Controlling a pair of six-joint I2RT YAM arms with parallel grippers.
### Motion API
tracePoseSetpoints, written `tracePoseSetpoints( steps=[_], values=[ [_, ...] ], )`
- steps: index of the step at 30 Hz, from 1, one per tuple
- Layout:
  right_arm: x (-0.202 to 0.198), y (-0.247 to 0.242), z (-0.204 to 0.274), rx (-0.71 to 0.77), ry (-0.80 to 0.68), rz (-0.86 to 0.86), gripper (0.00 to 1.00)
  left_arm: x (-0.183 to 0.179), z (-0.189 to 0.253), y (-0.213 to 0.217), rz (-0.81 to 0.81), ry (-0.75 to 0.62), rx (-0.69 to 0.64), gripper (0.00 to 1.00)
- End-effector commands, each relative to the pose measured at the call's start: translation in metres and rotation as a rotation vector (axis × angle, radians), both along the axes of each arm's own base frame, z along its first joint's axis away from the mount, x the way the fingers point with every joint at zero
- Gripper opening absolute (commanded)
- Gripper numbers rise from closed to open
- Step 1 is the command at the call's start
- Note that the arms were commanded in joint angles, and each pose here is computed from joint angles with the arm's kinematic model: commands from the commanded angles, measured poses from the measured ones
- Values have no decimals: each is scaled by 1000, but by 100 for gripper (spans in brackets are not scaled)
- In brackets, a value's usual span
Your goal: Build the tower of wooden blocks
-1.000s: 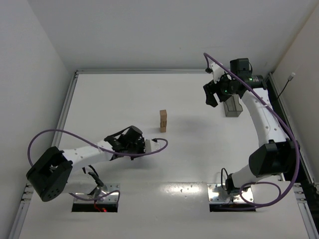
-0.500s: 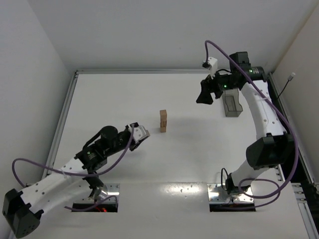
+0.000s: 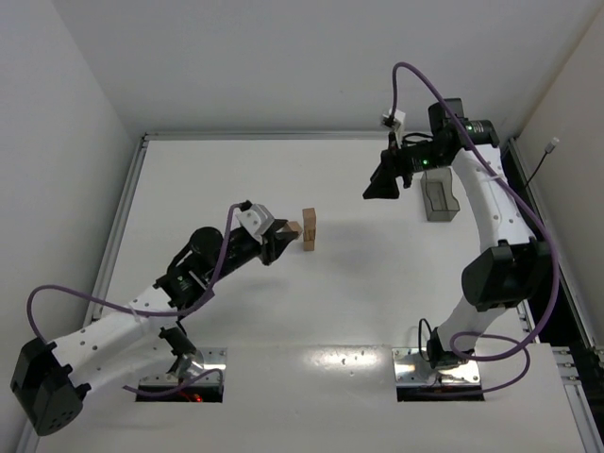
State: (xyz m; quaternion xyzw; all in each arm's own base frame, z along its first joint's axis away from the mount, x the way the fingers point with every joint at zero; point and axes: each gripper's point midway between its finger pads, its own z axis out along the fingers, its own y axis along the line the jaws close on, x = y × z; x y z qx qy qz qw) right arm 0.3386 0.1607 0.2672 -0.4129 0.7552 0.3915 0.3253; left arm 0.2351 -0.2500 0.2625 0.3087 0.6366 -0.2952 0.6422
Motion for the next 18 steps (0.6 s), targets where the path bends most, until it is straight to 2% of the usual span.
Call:
tracePoseSetpoints(
  steps=[1, 6, 9, 14, 15, 16, 17, 18],
  values=[
    [-5, 2, 14, 44, -58, 36, 69, 6, 61, -9, 0, -81, -212, 0],
    [-7, 1, 11, 35, -69, 31, 69, 20, 72, 5, 97, -147, -324, 0],
    [-5, 1, 12, 35, -78, 31, 69, 26, 68, 13, 150, -186, -325, 0],
    [-4, -1, 10, 19, -72, 18, 69, 40, 62, 12, 187, -162, -256, 0],
    [-4, -1, 10, 19, -72, 18, 69, 41, 62, 7, 168, -154, -221, 0],
    [-4, -2, 9, 11, -72, 14, 69, 43, 45, 2, 156, -92, -132, 0],
    [-4, -2, 9, 11, -72, 14, 69, 48, 64, -5, 143, -109, -103, 0],
    [-3, -3, 7, 3, -73, 10, 69, 51, 65, -8, 136, -101, -56, 0]
  ],
)
